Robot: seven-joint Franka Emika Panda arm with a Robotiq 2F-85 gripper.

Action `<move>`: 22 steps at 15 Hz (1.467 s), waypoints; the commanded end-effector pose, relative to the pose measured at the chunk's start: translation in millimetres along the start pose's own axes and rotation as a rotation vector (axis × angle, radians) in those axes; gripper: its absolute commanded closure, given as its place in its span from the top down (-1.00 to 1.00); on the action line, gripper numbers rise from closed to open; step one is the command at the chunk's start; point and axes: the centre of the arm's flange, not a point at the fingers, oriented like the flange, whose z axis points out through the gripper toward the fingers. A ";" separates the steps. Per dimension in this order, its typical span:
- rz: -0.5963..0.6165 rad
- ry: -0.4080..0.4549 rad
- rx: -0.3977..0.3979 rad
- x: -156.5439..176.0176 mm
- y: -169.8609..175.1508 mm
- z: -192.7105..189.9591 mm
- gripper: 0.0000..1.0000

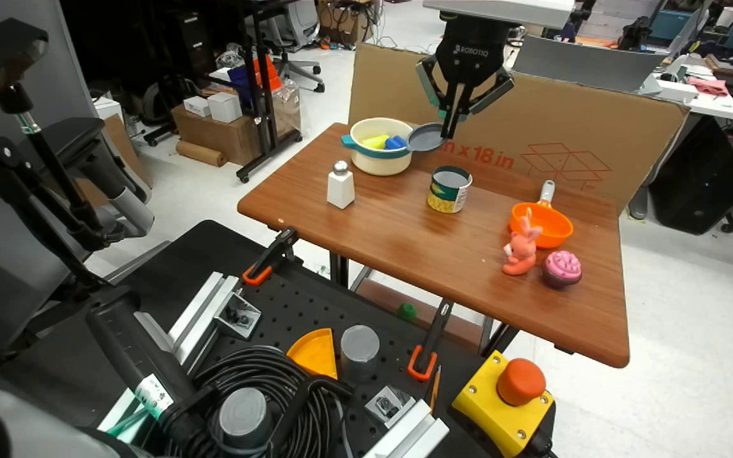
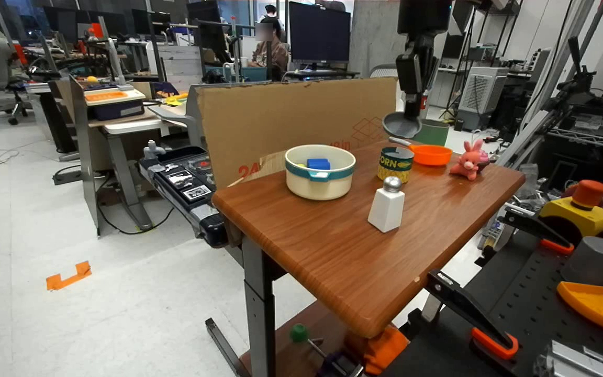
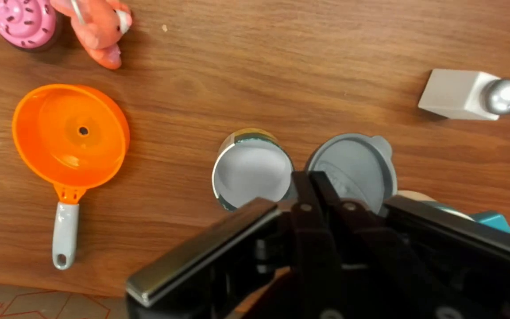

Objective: Uncover the bottle of corn and put the lid on the table

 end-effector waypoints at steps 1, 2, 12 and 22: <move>-0.042 -0.026 -0.091 -26.9 2.9 4.6 -0.98; -0.041 -0.043 -0.116 -31.1 8.4 8.3 -0.98; -0.048 -0.183 -0.205 -62.0 24.1 45.2 -0.98; 0.002 -0.217 -0.157 -60.9 27.6 59.2 -0.98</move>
